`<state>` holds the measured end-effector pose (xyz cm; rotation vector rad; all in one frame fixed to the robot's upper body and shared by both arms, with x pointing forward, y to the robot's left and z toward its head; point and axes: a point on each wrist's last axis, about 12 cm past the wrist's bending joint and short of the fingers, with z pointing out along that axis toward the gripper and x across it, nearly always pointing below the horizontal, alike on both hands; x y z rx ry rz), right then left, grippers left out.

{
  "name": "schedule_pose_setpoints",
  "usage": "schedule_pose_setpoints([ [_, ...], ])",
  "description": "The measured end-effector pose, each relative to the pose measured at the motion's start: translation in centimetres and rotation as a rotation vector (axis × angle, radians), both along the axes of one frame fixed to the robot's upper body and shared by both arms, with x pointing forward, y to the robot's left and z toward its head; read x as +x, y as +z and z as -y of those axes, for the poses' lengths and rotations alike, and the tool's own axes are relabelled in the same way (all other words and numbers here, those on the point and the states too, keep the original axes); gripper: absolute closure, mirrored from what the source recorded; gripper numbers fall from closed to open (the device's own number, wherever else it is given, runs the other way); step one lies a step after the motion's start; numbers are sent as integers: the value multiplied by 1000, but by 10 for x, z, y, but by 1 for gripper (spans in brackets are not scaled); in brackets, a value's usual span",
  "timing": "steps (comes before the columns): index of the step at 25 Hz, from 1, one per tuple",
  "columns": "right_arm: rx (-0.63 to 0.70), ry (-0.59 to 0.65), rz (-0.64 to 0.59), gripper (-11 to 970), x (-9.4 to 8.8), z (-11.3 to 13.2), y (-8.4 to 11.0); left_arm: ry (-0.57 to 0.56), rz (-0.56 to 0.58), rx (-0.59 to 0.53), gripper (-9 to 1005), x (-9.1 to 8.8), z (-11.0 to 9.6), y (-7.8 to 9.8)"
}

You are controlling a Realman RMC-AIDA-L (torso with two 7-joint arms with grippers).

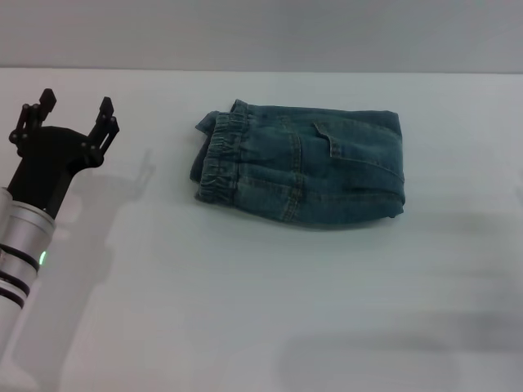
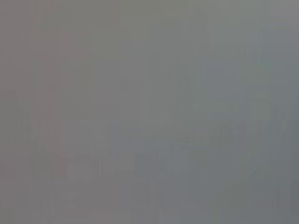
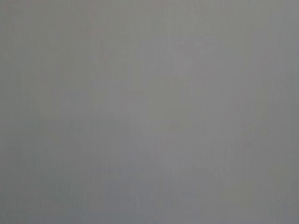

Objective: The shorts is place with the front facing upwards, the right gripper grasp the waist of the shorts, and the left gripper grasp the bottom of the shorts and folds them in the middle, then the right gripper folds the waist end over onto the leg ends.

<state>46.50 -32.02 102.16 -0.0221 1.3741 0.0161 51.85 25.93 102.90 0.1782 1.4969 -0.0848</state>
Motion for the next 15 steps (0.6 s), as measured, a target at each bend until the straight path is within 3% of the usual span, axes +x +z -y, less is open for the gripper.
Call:
schedule_pose_setpoints([
  [8,-4,-2,4,300,-2,1,0,11,-16,10,186,-3,-6,-5],
  [15,-2,0,2,300,-2,1,0,32,-18,-64,186,-8,-16,-7],
])
